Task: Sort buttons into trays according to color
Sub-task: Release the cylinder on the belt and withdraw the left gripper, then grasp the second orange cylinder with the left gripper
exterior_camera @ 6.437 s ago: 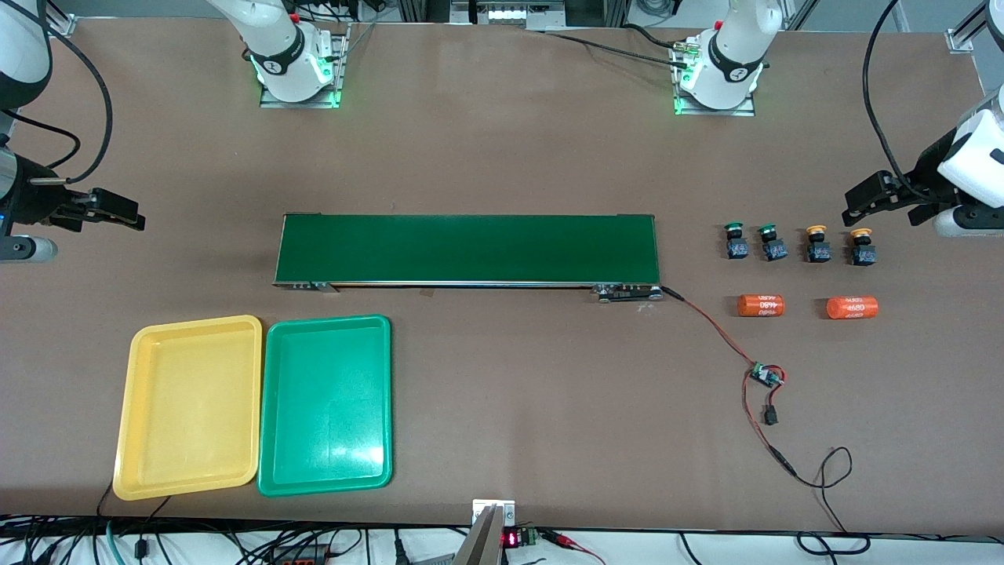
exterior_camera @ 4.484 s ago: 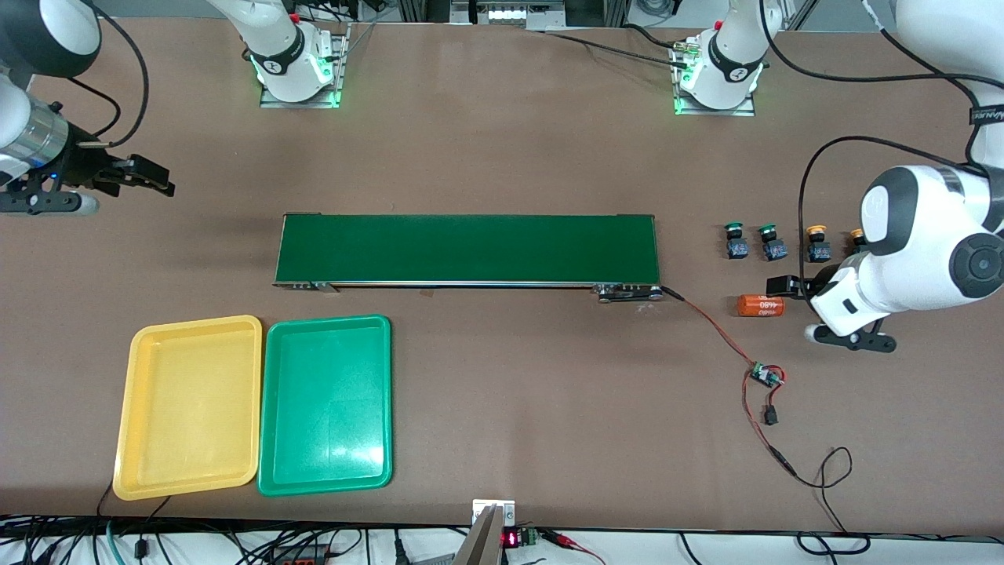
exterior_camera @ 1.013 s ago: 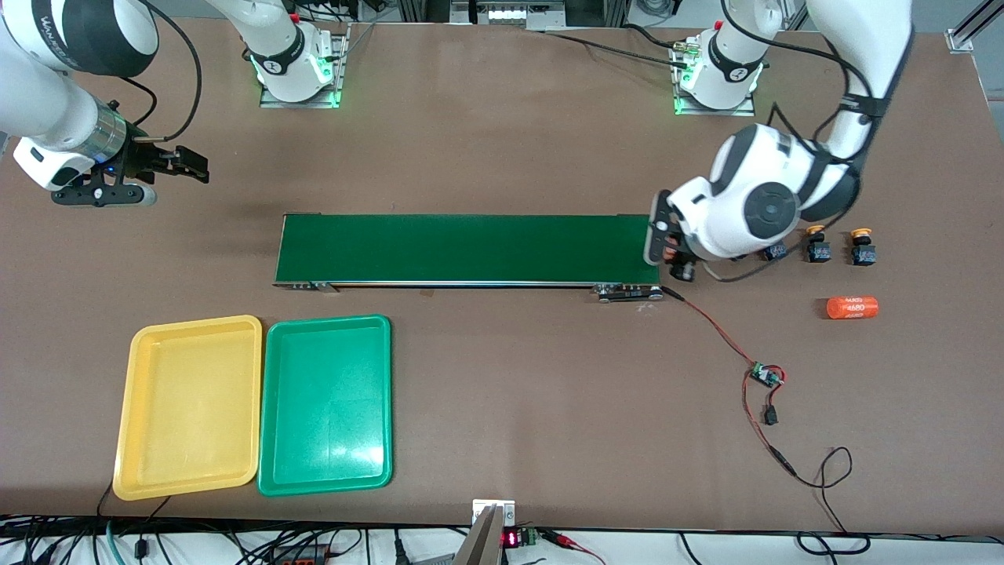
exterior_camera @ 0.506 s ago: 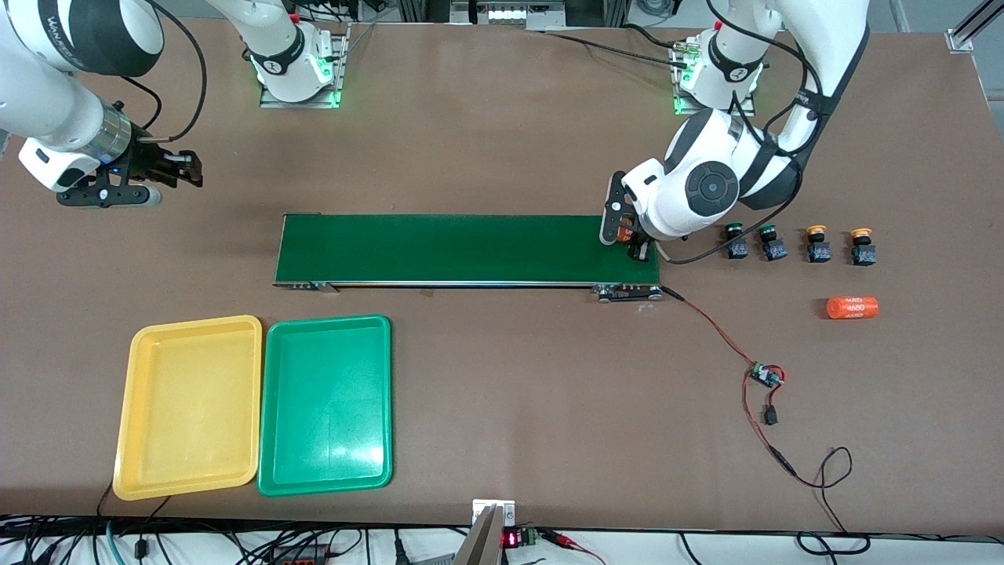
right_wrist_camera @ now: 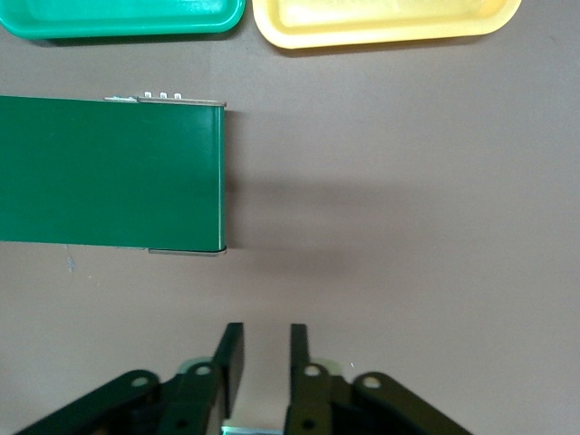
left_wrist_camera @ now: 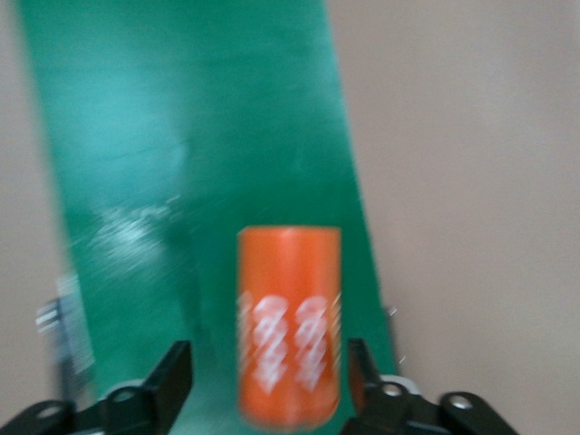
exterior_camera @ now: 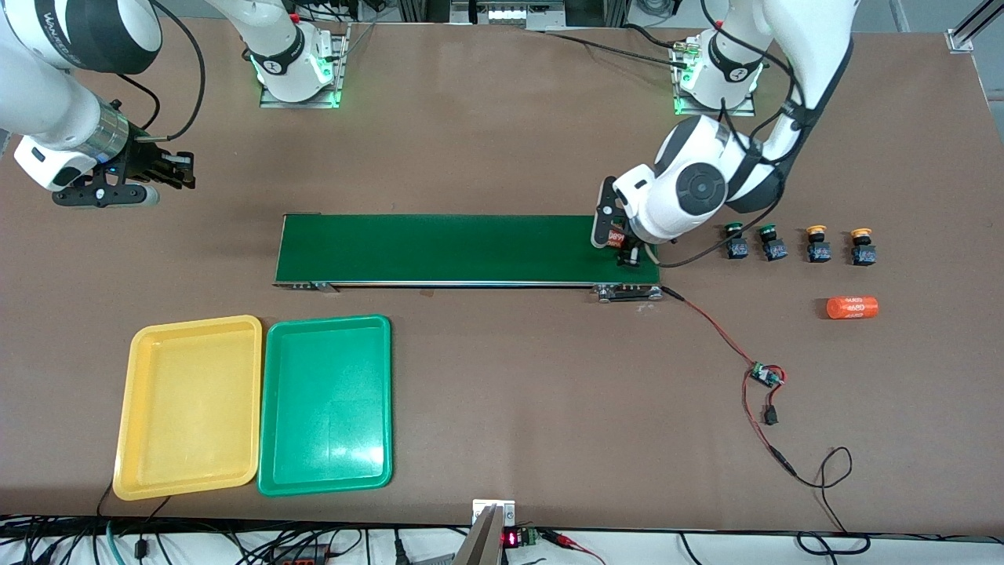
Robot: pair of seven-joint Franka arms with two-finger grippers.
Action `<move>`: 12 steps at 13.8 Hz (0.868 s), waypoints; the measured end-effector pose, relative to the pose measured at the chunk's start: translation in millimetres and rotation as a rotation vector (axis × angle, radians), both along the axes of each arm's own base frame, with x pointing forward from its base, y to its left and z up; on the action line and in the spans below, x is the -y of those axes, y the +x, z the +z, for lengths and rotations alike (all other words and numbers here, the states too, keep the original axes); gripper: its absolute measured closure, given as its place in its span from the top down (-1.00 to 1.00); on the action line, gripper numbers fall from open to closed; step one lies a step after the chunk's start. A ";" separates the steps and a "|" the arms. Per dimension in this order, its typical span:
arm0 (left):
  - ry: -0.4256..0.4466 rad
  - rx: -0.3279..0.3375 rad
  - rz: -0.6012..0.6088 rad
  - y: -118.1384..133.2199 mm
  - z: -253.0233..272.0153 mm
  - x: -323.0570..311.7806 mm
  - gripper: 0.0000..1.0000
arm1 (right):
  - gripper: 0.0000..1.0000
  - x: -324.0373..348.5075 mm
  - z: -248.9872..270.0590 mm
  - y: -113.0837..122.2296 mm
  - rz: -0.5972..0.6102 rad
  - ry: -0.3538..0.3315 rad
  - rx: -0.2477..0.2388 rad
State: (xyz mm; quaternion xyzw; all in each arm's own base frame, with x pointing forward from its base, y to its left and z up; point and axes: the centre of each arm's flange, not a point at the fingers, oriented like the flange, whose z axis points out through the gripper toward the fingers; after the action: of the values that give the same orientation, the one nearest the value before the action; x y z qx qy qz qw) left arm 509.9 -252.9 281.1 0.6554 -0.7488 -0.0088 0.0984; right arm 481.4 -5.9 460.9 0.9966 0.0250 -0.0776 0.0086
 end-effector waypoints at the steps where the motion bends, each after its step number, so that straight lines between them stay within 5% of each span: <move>1: 0.002 0.048 0.035 12.0 23.5 -17.3 0.91 | -0.22 -0.4 0.0 0.1 0.001 0.000 0.000; 3: 0.017 0.120 0.146 34.8 63.8 -78.3 1.00 | 0.27 -1.7 -0.1 0.1 0.004 0.000 0.000; 6: 0.038 0.109 0.316 50.7 62.2 -175.8 1.00 | 0.91 -2.7 -0.3 0.2 0.005 0.000 -0.001; 12: 0.040 0.038 0.654 51.7 -3.3 -358.0 1.00 | 1.00 -4.4 -1.1 0.5 0.009 0.000 -0.002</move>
State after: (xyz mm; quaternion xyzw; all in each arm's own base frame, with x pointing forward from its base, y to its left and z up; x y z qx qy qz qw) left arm 561.7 105.2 277.7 0.8632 -0.4998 0.0206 0.0691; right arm 481.9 -1.5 459.8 0.9964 0.0295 -0.0785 0.0092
